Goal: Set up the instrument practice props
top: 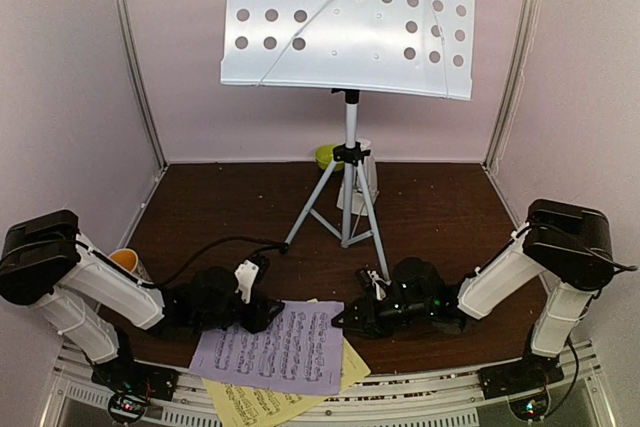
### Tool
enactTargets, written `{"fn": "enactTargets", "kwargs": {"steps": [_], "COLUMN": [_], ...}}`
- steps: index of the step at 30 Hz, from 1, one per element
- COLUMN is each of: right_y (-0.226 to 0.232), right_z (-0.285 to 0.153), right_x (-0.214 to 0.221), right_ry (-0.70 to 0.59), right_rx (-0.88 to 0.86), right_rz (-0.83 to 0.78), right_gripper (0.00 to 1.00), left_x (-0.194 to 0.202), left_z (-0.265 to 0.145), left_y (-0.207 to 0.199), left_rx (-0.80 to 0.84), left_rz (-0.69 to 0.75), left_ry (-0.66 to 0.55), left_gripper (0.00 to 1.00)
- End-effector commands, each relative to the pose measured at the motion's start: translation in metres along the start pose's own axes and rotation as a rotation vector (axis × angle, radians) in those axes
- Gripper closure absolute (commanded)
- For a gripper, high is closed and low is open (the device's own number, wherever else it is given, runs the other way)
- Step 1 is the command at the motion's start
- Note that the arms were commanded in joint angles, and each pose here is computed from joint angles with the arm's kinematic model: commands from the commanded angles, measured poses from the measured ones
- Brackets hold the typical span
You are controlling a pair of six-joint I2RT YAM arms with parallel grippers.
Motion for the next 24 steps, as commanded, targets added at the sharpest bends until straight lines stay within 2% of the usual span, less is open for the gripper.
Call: {"fn": "enactTargets", "kwargs": {"steps": [1,5,9,13,16,18,24], "right_y": [0.014,0.011,0.012,0.020,0.031,0.041,0.064], "right_z": [0.002,0.002,-0.003,-0.013,-0.022,-0.032,-0.062], "right_x": [-0.004,-0.006,-0.009,-0.012,-0.013,-0.012,-0.005], "right_ry": [-0.026,-0.036,-0.060,-0.101,-0.128,-0.139,-0.157], "right_rx": [-0.065,-0.059,-0.067,-0.079,-0.081,-0.071,-0.035], "right_rz": [-0.015,-0.013,-0.032,-0.109,-0.213,-0.300,-0.631], "right_gripper": [0.74,0.83,1.00,1.00,1.00,1.00,1.00], "left_x": [-0.007,-0.012,-0.019,-0.024,-0.031,-0.036,-0.047], "left_z": [0.001,0.000,-0.007,-0.025,-0.038,-0.047,-0.067], "left_y": [-0.005,-0.008,-0.011,-0.011,-0.011,-0.010,0.014], "left_rx": [0.021,0.045,0.082,0.117,0.128,0.161,0.229], "left_rz": [-0.006,0.001,0.002,0.035,0.057,0.072,0.014], "left_ry": [-0.054,-0.077,-0.127,-0.164,-0.176,-0.186,-0.217], "left_gripper": [0.48,0.48,0.47,0.38,0.20,0.04,0.02]}}
Point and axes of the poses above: each gripper's point midway between its finger pads, its own z axis out along the fingers, its own y axis along the line the jaws close on, x = y × z, the point moved 7 cm from there along -z, back along the fingers, and after that the axes turned 3 degrees about z, right-handed, at the moved point
